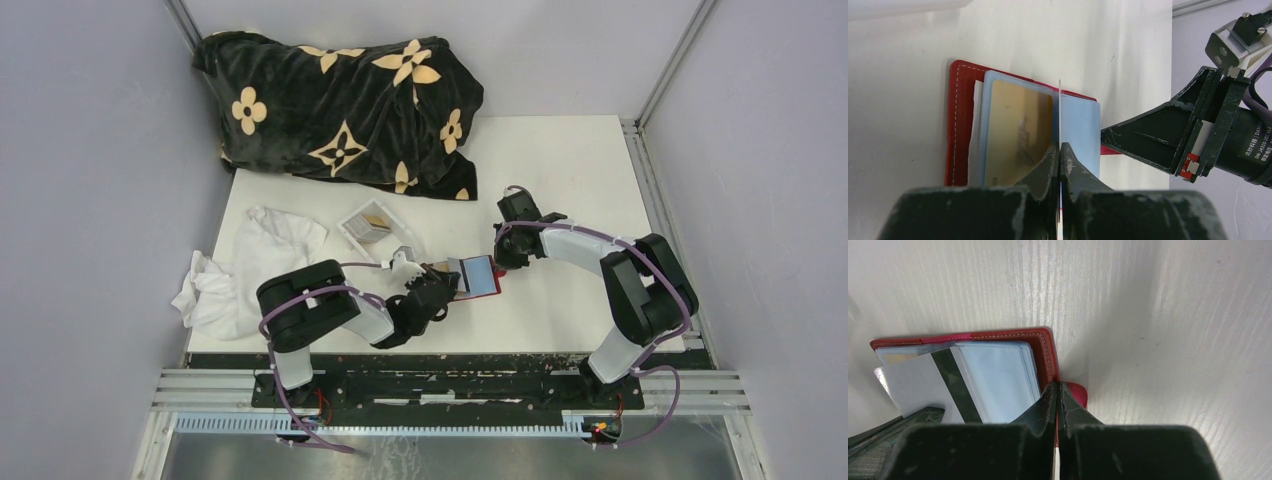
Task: Put the credit cards into the card holder
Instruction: Insert the credit card into the card holder.
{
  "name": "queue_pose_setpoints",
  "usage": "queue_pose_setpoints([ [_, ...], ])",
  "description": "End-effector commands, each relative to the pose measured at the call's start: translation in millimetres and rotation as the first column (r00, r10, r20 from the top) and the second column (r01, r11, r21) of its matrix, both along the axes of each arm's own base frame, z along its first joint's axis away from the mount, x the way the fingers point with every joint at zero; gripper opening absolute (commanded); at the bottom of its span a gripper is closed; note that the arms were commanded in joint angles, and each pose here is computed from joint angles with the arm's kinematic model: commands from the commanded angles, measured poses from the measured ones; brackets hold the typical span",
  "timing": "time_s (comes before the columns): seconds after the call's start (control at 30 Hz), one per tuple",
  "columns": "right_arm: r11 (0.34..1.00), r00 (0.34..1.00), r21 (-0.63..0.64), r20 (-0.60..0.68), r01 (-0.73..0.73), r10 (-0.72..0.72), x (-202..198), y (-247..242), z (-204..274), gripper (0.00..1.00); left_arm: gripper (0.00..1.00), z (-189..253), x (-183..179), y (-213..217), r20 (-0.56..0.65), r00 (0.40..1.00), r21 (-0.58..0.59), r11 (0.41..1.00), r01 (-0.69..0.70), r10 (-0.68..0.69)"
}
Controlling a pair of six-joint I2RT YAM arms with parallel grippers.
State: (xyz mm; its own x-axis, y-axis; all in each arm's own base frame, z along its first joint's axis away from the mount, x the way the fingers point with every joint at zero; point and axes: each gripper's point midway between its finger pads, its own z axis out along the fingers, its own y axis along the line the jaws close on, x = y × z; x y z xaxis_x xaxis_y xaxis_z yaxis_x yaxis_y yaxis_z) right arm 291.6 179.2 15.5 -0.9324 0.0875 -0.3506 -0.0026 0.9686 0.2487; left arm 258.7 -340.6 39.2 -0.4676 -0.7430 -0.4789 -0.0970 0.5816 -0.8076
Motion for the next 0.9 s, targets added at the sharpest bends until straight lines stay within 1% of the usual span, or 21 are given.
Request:
queue_pose_setpoints([
  [0.0, 1.000, 1.000, 0.012, 0.003, 0.006, -0.006, 7, 6, -7, 0.01, 0.03, 3, 0, -2, 0.004, 1.000, -0.067, 0.998, -0.020, 0.021],
  [0.4, 1.000, 1.000, 0.011, -0.003, 0.009, -0.009, 7, 5, -10, 0.01, 0.03, -20, -13, 7, -0.044, 0.999, -0.036, 0.999, -0.005, 0.003],
  [0.6, 1.000, 1.000, 0.017, -0.012, 0.008, -0.008, 6, 7, -13, 0.01, 0.03, -29, -16, 5, -0.064, 0.998, -0.024, 1.000, 0.008, -0.009],
  [0.87, 1.000, 1.000, 0.018, -0.014, 0.007, -0.007, 5, 7, -12, 0.01, 0.03, -38, -15, 9, -0.081, 0.996, -0.024, 0.999, -0.041, 0.039],
])
